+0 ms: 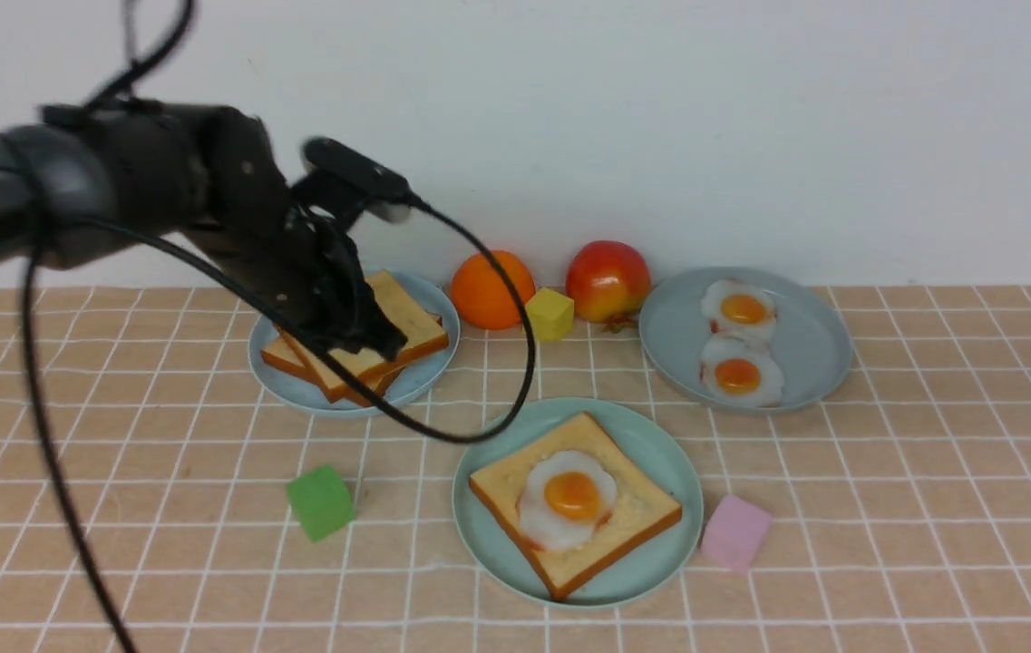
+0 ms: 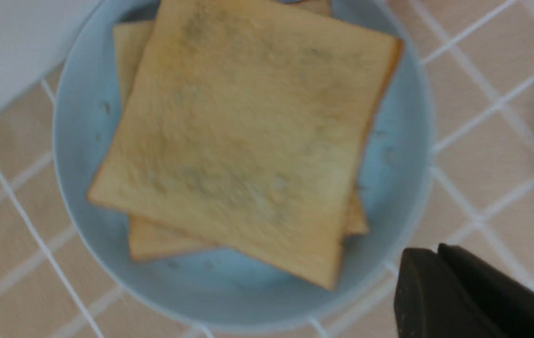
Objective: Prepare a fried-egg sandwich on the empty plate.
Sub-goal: Use the left arm to grab a slice of bread, then use the left arm to place a slice of bread on the fried egg in the middle
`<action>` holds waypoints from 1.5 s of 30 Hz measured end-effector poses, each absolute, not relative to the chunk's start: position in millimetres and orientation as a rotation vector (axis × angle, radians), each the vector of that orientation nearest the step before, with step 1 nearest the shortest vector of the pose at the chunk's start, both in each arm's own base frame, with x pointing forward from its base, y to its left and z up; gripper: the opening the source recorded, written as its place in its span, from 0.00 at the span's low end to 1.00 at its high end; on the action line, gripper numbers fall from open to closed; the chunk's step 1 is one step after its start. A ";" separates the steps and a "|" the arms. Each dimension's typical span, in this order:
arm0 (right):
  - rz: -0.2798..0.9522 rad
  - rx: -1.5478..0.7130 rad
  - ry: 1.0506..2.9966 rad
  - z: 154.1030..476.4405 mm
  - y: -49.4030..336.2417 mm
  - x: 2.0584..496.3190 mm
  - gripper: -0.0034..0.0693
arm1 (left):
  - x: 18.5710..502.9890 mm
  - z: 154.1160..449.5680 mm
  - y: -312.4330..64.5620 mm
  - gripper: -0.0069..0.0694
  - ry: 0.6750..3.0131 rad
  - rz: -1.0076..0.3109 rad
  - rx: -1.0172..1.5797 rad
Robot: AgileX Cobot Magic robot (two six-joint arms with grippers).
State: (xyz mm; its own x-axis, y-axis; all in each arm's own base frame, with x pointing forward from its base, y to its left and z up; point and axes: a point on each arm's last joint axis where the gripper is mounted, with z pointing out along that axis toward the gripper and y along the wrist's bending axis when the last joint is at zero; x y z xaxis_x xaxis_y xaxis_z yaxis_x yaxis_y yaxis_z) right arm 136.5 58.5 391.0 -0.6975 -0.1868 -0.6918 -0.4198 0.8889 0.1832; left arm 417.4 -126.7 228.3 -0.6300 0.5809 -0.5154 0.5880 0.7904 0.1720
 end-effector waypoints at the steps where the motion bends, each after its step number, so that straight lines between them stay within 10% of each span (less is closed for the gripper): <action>1: 0.429 -0.433 2.341 390.3 57.6 132.8 0.05 | 422.5 220.4 -127.2 0.22 2.416 0.011 0.912; 6: 0.430 -0.435 2.318 391.2 55.0 121.7 0.05 | 434.3 190.0 -125.7 0.52 2.437 0.106 1.035; 11: 0.430 -0.435 2.313 391.6 54.7 120.6 0.05 | 439.1 178.1 -125.4 0.57 2.429 0.137 1.060; 26: 0.485 -0.435 2.321 391.6 57.8 118.6 0.06 | 442.6 175.8 -125.3 0.09 2.415 0.156 1.056; 45: 0.456 -0.444 2.243 400.9 50.3 93.9 0.08 | 364.2 273.8 -187.8 0.08 2.291 0.020 1.035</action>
State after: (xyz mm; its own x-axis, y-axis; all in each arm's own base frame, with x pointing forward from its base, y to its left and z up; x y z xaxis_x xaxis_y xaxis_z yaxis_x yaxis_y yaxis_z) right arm 93.9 50.3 400.9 -0.6285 -0.1677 -0.7595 -0.4510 0.8741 0.1803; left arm 364.2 -187.8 273.8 -0.5025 0.6837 -0.5292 0.6744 0.6930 0.2549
